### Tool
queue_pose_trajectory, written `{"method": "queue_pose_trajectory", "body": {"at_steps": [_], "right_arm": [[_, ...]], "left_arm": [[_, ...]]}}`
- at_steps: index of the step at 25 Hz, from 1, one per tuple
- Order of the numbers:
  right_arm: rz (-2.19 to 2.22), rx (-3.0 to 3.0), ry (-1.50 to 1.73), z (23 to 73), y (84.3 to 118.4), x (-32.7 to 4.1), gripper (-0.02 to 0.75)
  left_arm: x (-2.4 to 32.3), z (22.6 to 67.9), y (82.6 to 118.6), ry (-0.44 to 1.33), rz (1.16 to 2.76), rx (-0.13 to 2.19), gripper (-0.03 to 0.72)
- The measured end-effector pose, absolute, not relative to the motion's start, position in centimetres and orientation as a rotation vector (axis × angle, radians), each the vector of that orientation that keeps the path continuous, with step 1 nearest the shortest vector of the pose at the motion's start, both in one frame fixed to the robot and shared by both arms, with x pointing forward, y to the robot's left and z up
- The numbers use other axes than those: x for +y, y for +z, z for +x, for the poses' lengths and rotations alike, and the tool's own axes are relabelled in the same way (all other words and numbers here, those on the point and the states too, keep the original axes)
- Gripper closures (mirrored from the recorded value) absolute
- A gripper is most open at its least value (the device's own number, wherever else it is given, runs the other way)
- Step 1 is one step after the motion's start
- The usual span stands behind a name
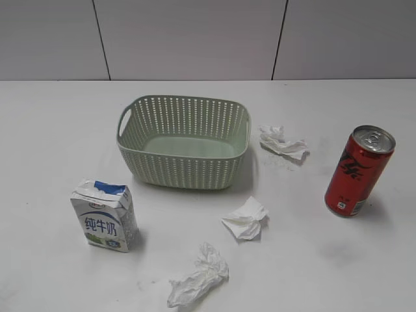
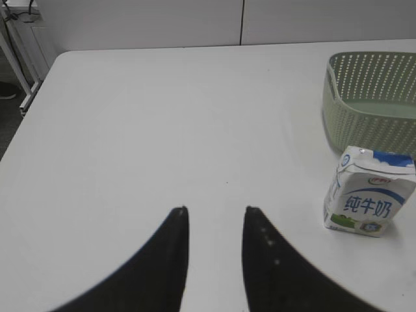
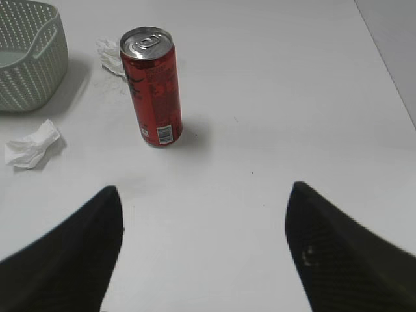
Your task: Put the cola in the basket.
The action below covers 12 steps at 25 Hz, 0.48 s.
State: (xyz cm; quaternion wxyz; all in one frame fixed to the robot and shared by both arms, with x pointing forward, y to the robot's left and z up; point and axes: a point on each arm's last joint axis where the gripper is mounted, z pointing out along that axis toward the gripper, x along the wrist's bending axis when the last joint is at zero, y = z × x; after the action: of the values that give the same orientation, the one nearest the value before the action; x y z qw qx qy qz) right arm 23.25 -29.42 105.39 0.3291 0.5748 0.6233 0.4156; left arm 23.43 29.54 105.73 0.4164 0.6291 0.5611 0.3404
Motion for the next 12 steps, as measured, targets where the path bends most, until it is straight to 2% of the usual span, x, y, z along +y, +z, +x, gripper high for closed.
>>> {"method": "queue_pose_trajectory", "body": {"at_steps": [12], "right_arm": [[1.509, 1.636, 1.082, 23.38, 105.40, -29.40, 0.148]], "left_arm": [[29.53, 23.43, 105.73, 0.854, 1.579, 1.408, 0.461]]}}
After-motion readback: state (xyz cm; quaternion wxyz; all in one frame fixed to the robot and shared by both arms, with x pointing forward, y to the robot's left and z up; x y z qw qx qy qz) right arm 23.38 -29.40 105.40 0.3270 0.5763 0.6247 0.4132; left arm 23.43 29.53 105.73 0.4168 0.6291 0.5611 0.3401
